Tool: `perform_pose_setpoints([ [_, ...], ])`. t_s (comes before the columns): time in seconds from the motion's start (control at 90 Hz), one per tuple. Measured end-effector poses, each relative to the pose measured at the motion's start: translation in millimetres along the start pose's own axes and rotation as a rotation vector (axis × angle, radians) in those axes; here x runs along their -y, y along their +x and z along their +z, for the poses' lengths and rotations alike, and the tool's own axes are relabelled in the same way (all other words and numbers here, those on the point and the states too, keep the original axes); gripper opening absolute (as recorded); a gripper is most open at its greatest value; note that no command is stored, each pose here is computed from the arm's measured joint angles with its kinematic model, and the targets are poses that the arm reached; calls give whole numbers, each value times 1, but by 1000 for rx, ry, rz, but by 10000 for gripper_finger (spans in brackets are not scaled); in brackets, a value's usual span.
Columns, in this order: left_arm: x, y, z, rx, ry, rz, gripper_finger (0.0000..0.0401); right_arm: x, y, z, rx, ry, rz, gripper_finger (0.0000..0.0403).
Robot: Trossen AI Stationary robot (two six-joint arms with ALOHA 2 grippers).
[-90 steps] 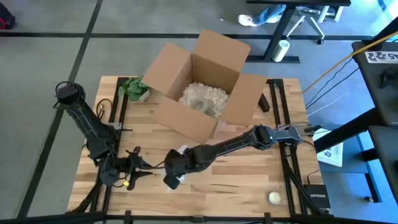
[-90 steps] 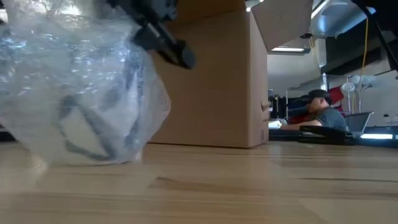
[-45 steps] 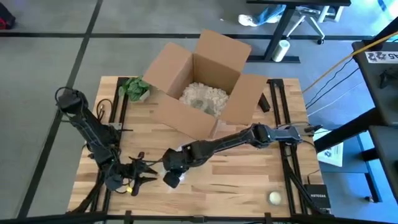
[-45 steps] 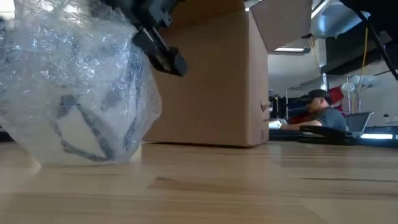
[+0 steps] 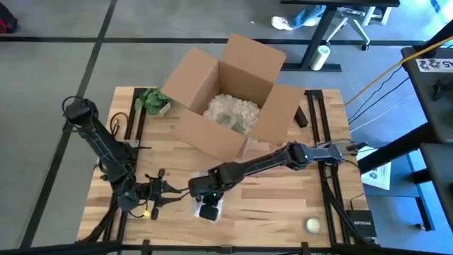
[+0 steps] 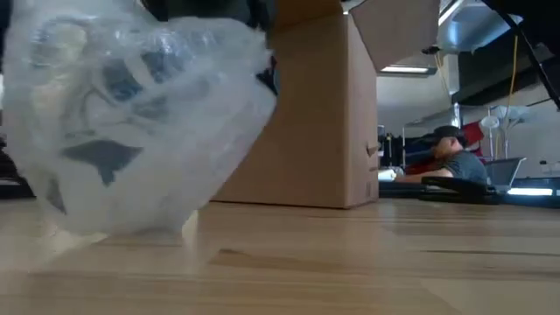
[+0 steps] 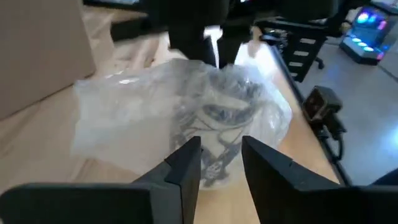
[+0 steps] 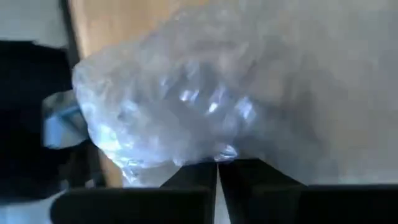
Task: Wrap mug
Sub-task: Wrap the blue mug with the bubble wrap
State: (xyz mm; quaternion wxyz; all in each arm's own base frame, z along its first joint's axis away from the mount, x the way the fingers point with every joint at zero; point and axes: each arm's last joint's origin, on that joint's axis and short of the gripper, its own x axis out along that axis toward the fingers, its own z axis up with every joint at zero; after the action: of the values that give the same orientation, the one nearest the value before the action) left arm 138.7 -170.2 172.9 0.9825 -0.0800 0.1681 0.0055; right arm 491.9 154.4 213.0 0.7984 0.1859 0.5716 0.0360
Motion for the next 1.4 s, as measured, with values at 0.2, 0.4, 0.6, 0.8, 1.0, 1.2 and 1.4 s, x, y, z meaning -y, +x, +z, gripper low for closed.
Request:
perform_pose_setpoints([
  [0.2, -5, 5, -4, -86, -51, -19, 100, -3, -12, 6, 70, -10, 10, 0],
  [0.4, -12, 8, -11, -209, -92, -22, 100, -6, -12, 9, 110, -18, 33, 0],
  [0.6, -13, 9, -13, -229, -82, -16, 100, -8, -13, 13, 146, -25, 55, 0],
  [0.8, -15, 23, -29, -306, -87, 17, 100, -10, -14, 15, 170, -29, 70, 0],
  [1.0, -9, 42, -36, -267, -83, -16, 100, -9, -14, 14, 161, -26, 54, 0],
  [1.2, -10, 63, -38, -231, -87, -66, 100, -7, -14, 9, 117, -14, 29, 0],
  [1.4, -15, 81, -35, -169, -84, -97, 100, -7, -13, 2, 65, -9, -11, 0],
])
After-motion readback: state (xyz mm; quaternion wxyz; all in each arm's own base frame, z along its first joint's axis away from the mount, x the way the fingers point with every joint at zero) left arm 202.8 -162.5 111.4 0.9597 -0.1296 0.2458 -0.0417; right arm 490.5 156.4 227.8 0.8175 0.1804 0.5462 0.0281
